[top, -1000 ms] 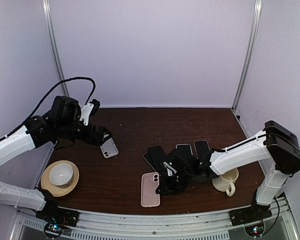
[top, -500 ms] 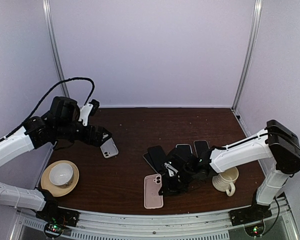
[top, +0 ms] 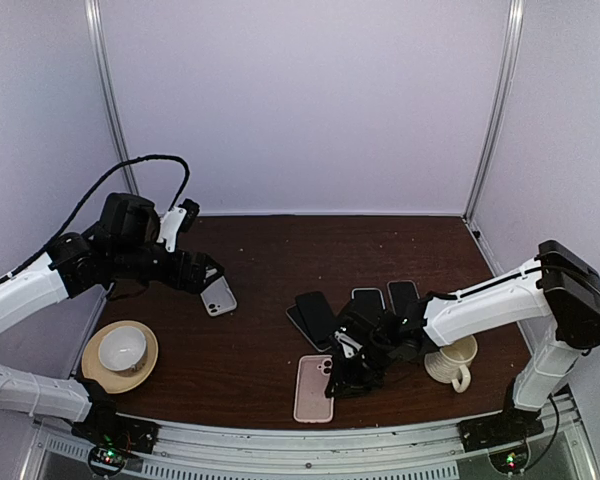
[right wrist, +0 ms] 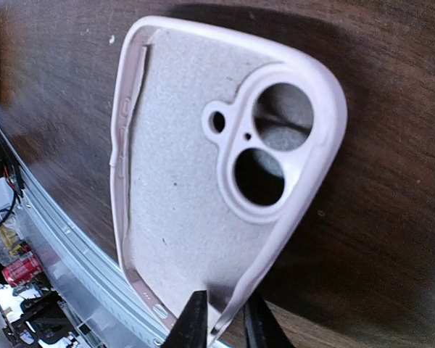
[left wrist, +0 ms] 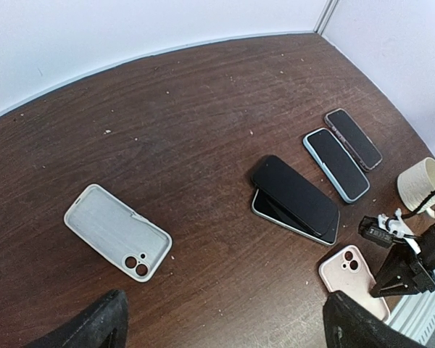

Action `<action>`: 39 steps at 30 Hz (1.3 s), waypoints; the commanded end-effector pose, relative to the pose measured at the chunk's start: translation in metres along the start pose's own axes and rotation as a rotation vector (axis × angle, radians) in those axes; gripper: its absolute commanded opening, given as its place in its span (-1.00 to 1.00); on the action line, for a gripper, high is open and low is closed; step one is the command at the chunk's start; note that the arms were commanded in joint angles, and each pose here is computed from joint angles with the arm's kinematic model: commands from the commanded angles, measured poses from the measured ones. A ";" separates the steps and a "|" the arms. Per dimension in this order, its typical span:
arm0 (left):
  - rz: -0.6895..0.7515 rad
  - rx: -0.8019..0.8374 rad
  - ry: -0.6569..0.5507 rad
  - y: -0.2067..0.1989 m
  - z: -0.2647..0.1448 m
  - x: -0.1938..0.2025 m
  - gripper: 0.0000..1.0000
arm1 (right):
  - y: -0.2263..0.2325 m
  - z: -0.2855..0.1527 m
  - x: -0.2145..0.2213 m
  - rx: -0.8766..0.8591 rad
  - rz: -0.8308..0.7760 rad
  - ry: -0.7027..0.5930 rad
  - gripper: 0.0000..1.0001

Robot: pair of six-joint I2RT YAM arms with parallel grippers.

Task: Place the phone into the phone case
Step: Place the phone case at the center of the board, then pick up the phone.

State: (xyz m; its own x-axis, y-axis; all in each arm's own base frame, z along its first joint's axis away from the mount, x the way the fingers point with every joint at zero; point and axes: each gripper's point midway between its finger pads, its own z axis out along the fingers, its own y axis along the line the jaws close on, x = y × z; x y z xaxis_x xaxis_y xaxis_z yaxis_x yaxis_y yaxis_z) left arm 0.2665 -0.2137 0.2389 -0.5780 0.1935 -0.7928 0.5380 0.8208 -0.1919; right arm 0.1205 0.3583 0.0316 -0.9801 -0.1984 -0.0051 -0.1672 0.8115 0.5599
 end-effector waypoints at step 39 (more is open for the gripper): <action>-0.003 0.017 -0.049 0.003 -0.007 -0.009 0.95 | -0.002 -0.016 -0.047 0.293 -0.174 -0.062 -0.35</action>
State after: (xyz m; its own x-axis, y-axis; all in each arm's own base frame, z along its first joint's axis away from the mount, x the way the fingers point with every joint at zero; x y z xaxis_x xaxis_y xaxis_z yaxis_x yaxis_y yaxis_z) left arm 0.2673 -0.2097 0.2432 -0.5772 0.1763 -0.7973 0.5363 0.8182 -0.2073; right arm 0.1579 0.3556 0.0362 -0.9446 -0.3129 -0.0988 -0.3280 0.8914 0.3128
